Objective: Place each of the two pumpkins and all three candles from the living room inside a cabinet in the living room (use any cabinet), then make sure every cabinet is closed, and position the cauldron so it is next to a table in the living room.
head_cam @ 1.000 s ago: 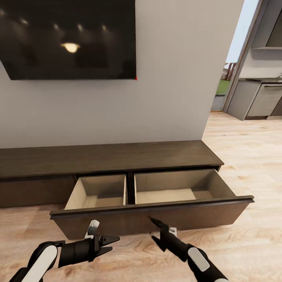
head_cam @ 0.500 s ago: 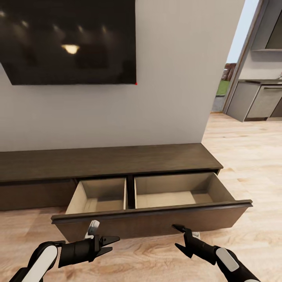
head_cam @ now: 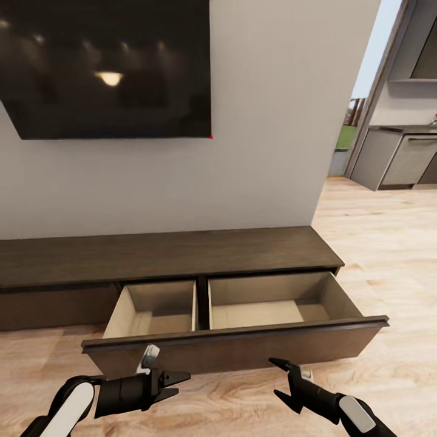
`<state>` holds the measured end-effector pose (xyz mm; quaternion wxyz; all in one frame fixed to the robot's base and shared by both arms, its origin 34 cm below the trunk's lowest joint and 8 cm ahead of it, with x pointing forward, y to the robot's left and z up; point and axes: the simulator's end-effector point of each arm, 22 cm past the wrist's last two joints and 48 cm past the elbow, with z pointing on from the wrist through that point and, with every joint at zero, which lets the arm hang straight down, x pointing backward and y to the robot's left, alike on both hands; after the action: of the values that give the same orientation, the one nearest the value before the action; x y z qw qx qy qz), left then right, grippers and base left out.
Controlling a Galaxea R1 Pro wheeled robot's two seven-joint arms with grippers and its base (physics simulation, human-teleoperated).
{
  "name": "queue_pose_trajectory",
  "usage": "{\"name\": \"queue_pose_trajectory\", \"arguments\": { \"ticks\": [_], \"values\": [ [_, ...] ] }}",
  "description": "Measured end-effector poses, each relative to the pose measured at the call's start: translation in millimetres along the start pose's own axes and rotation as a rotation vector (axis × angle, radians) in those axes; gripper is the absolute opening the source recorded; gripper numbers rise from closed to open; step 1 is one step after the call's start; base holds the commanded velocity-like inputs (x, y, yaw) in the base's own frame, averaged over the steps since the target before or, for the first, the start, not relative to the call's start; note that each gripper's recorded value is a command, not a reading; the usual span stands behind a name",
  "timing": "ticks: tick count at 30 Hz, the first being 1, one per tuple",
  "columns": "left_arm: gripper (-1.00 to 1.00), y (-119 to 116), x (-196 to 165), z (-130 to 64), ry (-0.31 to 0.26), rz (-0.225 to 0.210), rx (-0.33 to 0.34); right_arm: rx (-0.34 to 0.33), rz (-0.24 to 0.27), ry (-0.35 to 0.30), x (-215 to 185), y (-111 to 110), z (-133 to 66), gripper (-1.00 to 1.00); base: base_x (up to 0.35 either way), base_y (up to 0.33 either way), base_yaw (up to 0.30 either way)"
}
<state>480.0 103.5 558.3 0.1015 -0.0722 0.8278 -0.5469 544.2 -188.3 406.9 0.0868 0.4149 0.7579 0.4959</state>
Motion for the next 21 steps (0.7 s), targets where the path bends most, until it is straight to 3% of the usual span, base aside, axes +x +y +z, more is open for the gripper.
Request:
{"name": "queue_pose_trajectory", "arguments": {
  "ticks": [21],
  "values": [
    [1.00,-34,-8,-2.9,0.005,-0.009,-0.043,0.016,-0.001,0.001,9,35,-16.7,1.00,0.000,0.000,0.000]
  ]
}}
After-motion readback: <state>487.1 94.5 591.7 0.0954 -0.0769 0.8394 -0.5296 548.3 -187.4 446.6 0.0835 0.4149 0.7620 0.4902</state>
